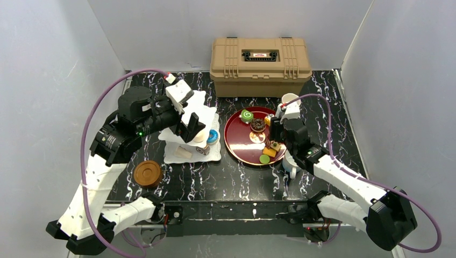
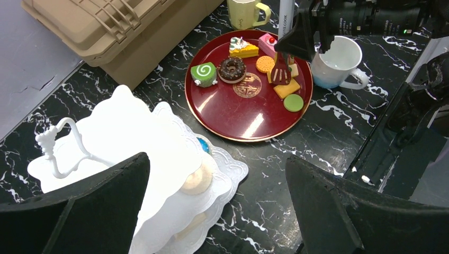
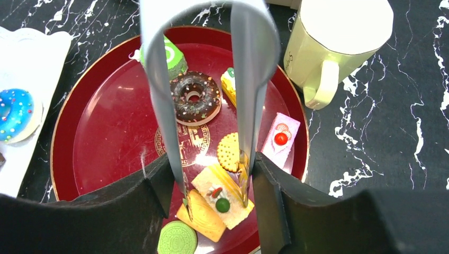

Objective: Serve the afternoon tea
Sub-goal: Pick up the desert from the tray.

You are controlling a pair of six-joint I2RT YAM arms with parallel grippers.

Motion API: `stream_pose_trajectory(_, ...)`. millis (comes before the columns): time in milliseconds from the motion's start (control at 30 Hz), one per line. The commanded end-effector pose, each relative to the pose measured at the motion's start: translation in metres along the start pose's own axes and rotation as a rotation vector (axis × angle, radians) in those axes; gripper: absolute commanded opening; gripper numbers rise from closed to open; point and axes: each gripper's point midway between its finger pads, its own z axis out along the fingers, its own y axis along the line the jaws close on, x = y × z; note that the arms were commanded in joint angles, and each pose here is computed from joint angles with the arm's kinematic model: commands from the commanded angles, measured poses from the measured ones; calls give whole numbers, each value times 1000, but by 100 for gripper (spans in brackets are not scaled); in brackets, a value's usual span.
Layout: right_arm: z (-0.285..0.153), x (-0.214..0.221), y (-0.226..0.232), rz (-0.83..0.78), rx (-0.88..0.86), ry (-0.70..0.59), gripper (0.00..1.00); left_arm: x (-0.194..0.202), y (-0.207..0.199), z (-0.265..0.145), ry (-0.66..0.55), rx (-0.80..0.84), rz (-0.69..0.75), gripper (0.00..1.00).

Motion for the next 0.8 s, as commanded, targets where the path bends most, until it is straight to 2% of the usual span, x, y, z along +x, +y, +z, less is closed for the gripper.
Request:
stream_pose_trajectory(0, -2, -18, 5, 2, -25, -48, 62, -14, 0, -10, -39, -8, 21, 98)
stream_pose_trajectory(133, -2, -23, 4, -11, -20, -57, 64, -14, 0, -10, -38, -6, 20, 98)
stream_pose_trajectory(267, 1, -18, 3, -25, -9, -41, 60, -14, 0, -10, -39, -10, 19, 98)
stream_pose_trajectory(367, 5, -14, 0, -41, 10, -29, 54, -15, 0, -11, -40, -14, 22, 98)
stream_pose_trajectory(467, 7, -18, -2, -45, 22, -45, 44, -14, 0, -12, -40, -15, 19, 98)
stream_pose_trajectory(533, 6, -28, -3, -48, 30, -70, 32, -13, 1, -11, -38, -16, 19, 98)
stream_pose_trajectory(600, 4, -46, -1, -55, 25, -107, 27, -12, 1, -11, -35, -18, 18, 98)
stream_pose_trajectory(767, -2, -105, 15, -70, -29, -205, 23, -14, 1, -11, -40, -22, 13, 98)
